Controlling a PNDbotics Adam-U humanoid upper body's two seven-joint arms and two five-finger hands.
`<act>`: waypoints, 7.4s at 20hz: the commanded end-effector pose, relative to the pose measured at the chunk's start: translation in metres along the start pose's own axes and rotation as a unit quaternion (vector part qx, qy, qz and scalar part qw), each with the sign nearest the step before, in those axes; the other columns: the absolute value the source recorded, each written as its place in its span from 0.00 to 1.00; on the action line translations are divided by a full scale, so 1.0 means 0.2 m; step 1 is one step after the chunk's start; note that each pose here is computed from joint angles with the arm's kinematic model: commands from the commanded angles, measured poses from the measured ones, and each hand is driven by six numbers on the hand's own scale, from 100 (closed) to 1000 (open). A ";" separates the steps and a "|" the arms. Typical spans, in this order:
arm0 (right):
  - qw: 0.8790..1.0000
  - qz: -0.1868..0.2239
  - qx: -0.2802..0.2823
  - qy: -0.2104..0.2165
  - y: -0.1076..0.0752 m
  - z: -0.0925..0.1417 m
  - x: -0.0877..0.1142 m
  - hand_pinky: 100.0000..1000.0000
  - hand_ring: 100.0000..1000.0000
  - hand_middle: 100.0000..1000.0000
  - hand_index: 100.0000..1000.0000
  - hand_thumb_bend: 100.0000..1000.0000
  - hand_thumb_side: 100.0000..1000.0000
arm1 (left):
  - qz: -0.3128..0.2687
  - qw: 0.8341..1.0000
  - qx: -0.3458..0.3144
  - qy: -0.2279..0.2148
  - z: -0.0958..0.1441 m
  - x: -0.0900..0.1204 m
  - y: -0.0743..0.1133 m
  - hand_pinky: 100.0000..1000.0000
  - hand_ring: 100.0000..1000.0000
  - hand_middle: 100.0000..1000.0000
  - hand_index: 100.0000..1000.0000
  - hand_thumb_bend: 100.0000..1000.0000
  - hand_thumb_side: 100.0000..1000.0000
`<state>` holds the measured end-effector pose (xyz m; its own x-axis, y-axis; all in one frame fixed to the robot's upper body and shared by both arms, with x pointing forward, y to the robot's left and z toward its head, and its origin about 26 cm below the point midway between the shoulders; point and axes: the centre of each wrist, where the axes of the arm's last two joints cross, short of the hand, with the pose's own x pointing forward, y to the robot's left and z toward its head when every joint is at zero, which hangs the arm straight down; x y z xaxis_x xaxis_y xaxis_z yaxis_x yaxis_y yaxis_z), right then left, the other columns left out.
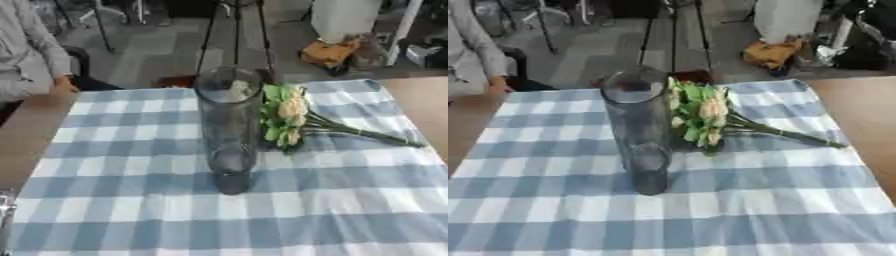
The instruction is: Arrange flowers into the vase.
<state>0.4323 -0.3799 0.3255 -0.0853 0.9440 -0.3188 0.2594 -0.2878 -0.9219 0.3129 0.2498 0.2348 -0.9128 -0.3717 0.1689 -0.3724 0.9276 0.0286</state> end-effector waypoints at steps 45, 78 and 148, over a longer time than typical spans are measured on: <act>0.985 -0.109 0.106 -0.078 0.37 -0.13 0.31 0.90 0.91 0.81 0.91 0.53 0.59 | 0.019 1.000 -0.001 -0.008 -0.03 0.02 -0.02 0.53 0.75 0.80 0.90 0.21 1.00; 0.989 -0.115 0.090 -0.036 0.49 -0.17 0.33 0.88 0.88 0.74 0.85 0.27 0.52 | 0.023 1.000 0.002 0.002 -0.01 0.02 -0.02 0.52 0.75 0.80 0.89 0.20 1.00; 0.973 -0.189 0.129 -0.031 0.54 -0.16 0.27 0.49 0.32 0.00 0.18 0.00 0.13 | 0.027 0.999 0.003 0.022 0.00 0.02 -0.03 0.50 0.72 0.80 0.88 0.18 1.00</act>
<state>0.4891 -0.3446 0.2151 -0.2119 0.9764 0.0416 -0.0405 0.0337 -0.9986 0.3130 0.2415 0.2302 -0.9206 -0.3158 0.2298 -0.3215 0.9468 0.0134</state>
